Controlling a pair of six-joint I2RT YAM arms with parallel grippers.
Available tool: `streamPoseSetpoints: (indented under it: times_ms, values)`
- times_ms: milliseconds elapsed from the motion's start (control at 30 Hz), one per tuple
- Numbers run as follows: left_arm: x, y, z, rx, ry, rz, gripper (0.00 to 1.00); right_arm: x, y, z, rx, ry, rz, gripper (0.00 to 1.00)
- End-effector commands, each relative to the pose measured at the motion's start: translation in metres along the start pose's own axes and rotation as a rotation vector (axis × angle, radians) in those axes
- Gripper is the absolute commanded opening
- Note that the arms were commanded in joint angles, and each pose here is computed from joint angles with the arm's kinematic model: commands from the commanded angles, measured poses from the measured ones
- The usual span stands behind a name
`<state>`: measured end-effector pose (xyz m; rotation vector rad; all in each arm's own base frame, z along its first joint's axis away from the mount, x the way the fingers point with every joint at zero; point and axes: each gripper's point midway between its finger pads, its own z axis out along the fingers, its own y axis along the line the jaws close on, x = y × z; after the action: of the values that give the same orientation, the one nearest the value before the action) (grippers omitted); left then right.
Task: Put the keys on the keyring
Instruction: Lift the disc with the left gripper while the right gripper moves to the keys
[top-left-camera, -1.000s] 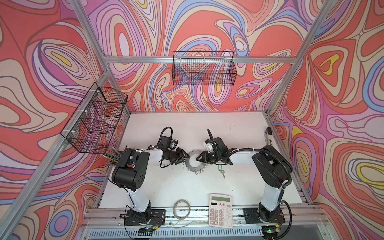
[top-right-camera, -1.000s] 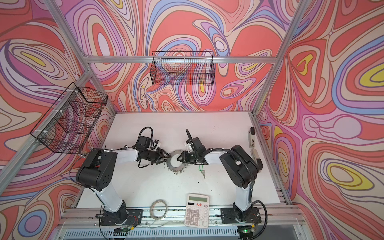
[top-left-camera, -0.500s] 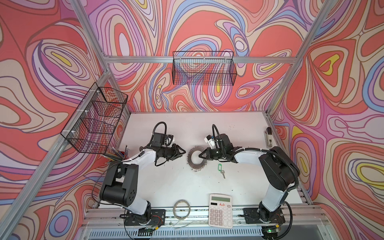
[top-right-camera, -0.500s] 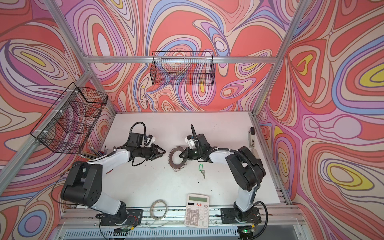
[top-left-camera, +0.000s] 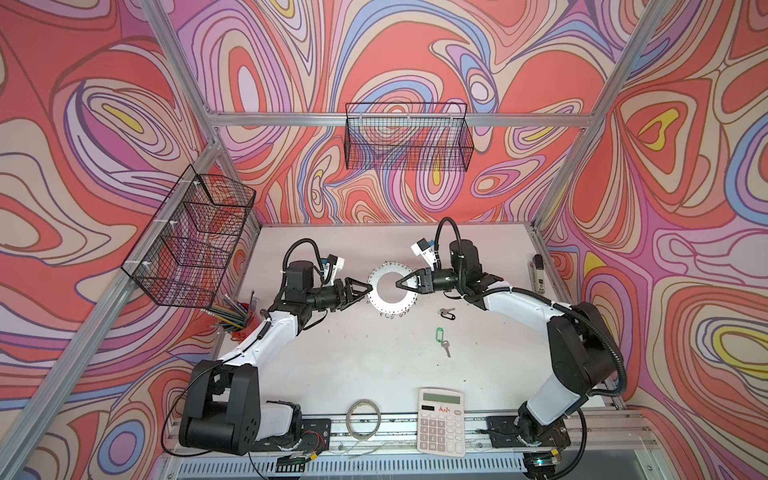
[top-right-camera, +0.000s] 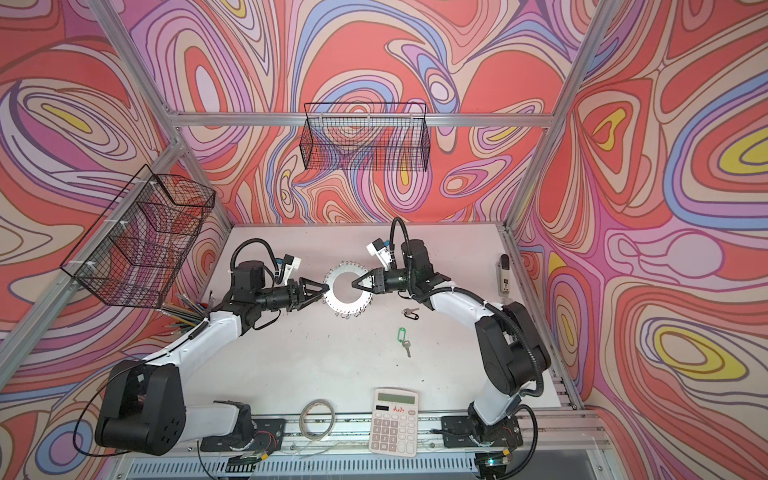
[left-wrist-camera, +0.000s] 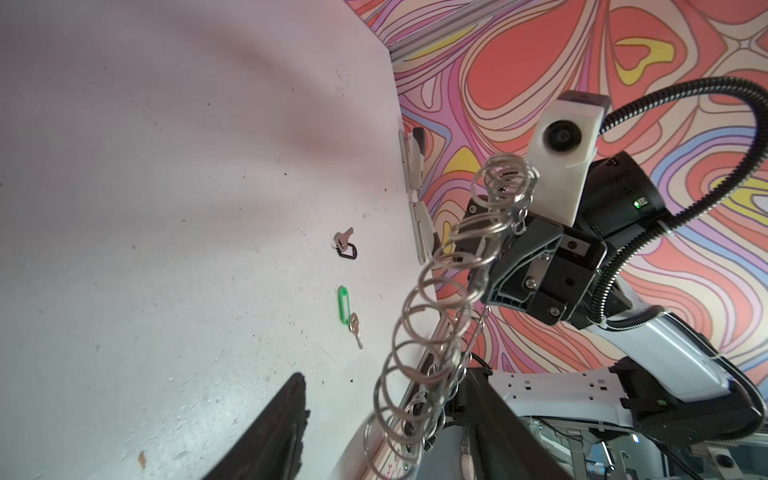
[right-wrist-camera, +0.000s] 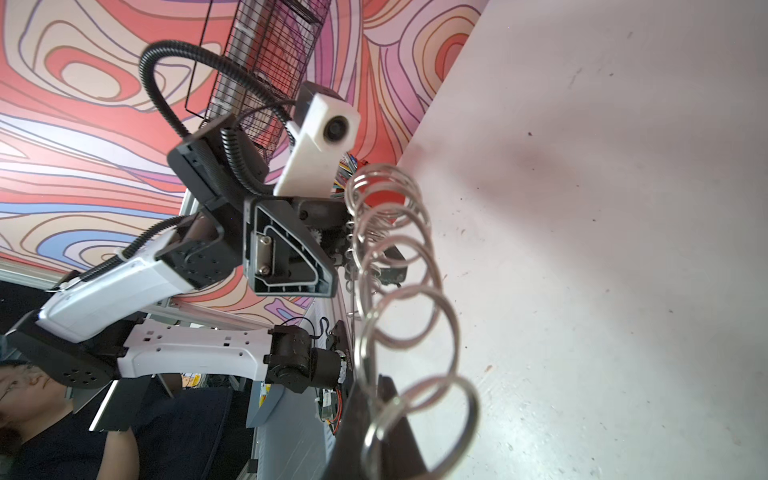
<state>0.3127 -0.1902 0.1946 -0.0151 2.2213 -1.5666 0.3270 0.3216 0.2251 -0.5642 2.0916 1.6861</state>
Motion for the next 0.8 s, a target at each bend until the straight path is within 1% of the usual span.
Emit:
streamPoseSetpoints:
  times_ms: [0,33,100,233,333,367,400,467,500,767]
  values:
    - [0.004,-0.034,0.003,0.144,0.041,0.065,0.63,-0.006,0.021,0.000,-0.081,0.004,-0.027,0.00]
    - [0.006,-0.036,0.005,0.153,0.054,0.064,0.62,-0.007,0.022,0.000,-0.093,0.001,-0.024,0.00]
    - [0.008,-0.042,0.010,0.177,0.080,0.064,0.55,-0.010,0.027,0.000,-0.129,-0.015,-0.022,0.00]
    - [0.007,-0.052,0.016,0.225,0.084,0.066,0.43,-0.011,0.027,0.001,-0.182,-0.041,0.012,0.00]
    - [0.006,-0.053,0.015,0.234,0.076,0.062,0.26,-0.009,0.025,0.002,-0.208,-0.049,0.036,0.00]
    - [0.005,-0.052,0.015,0.228,0.071,0.058,0.18,-0.009,0.025,0.003,-0.214,-0.049,0.041,0.00]
    - [0.006,-0.052,0.015,0.223,0.071,0.058,0.13,-0.009,0.026,0.002,-0.218,-0.048,0.039,0.00]
    - [0.005,-0.052,0.015,0.217,0.069,0.055,0.05,-0.007,0.026,0.002,-0.221,-0.043,0.036,0.00]
    - [0.005,-0.053,0.014,0.215,0.064,0.057,0.00,-0.003,0.015,0.006,-0.212,-0.031,0.062,0.00]
    - [0.000,-0.068,0.007,0.227,0.033,0.076,0.00,-0.001,0.006,0.010,-0.186,-0.007,0.067,0.00]
